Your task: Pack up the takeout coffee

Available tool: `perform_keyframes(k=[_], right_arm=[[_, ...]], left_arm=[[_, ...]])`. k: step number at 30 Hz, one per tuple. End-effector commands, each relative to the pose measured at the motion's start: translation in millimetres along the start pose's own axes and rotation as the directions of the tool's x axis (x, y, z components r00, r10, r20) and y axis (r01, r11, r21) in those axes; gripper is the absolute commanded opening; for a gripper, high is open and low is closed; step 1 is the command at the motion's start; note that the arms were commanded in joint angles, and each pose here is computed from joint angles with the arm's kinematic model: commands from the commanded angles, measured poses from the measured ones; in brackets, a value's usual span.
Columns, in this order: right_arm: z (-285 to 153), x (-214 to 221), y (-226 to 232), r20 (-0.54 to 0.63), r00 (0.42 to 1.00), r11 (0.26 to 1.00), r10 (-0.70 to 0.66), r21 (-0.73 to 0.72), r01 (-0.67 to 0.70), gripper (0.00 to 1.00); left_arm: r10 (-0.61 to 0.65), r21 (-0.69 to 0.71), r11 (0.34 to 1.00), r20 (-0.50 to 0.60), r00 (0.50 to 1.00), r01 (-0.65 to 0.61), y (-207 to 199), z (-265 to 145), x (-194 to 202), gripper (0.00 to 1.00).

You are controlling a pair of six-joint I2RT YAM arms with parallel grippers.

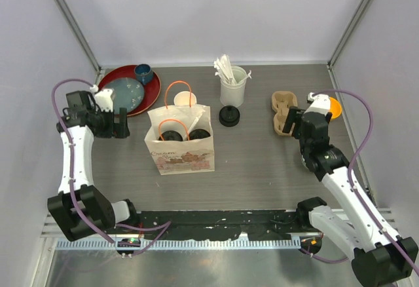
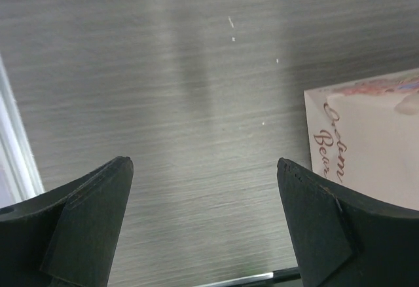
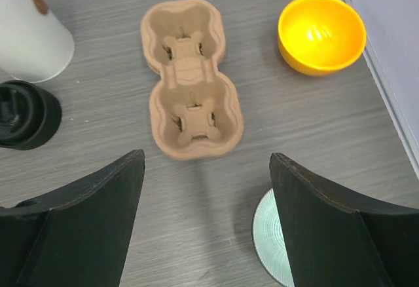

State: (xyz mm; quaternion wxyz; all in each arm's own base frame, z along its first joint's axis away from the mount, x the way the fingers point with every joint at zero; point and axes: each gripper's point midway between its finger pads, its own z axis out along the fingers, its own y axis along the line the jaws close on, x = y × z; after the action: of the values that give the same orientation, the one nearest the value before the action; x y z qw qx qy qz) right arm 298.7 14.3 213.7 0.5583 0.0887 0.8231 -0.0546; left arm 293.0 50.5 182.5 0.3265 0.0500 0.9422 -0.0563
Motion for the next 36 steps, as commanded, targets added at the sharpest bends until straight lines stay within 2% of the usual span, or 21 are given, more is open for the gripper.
perform_keyframes(k=[1, 2, 4, 6, 9, 14, 18, 33, 36], right_arm=[[1, -5, -19, 0.13, 0.983, 0.985, 0.129, 0.093, -0.142, 0.82], [4, 10, -23, 0.118, 0.981, 0.979, 0.154, 0.117, -0.168, 0.82], [5, 11, -34, 0.184, 0.952, 0.945, 0.245, 0.175, -0.277, 0.82], [5, 19, -36, 0.198, 0.94, 0.934, 0.278, 0.172, -0.312, 0.82], [10, 35, -34, 0.194, 0.959, 0.962, 0.205, 0.143, -0.234, 0.82], [15, 56, -42, 0.229, 0.949, 0.951, 0.218, 0.167, -0.259, 0.82], [14, 51, -45, 0.306, 0.918, 0.939, 0.252, 0.152, -0.308, 0.82], [23, 63, -37, 0.259, 0.937, 0.951, 0.235, 0.137, -0.276, 0.81], [23, 68, -51, 0.246, 0.941, 0.929, 0.232, 0.23, -0.289, 0.81]], left_arm=[[0.006, -0.016, 1.0, 0.113, 0.994, -0.004, 1, 14, -3, 0.96], [0.011, 0.009, 1.0, 0.138, 0.99, -0.012, -3, 18, -5, 0.96], [0.014, 0.064, 0.998, 0.134, 0.991, -0.023, -13, 31, 9, 0.97], [0.019, 0.091, 0.995, 0.172, 0.985, -0.035, -17, 39, 8, 1.0], [-0.002, 0.093, 0.996, 0.19, 0.982, -0.016, -17, 56, 21, 1.0], [-0.007, 0.108, 0.994, 0.252, 0.968, -0.021, -21, 75, 26, 1.0], [-0.005, 0.089, 0.996, 0.278, 0.96, -0.02, -22, 86, 32, 1.0], [0.01, 0.092, 0.995, 0.303, 0.953, -0.039, -26, 83, 31, 1.0], [0.011, 0.091, 0.995, 0.303, 0.953, -0.041, -26, 82, 30, 1.0]])
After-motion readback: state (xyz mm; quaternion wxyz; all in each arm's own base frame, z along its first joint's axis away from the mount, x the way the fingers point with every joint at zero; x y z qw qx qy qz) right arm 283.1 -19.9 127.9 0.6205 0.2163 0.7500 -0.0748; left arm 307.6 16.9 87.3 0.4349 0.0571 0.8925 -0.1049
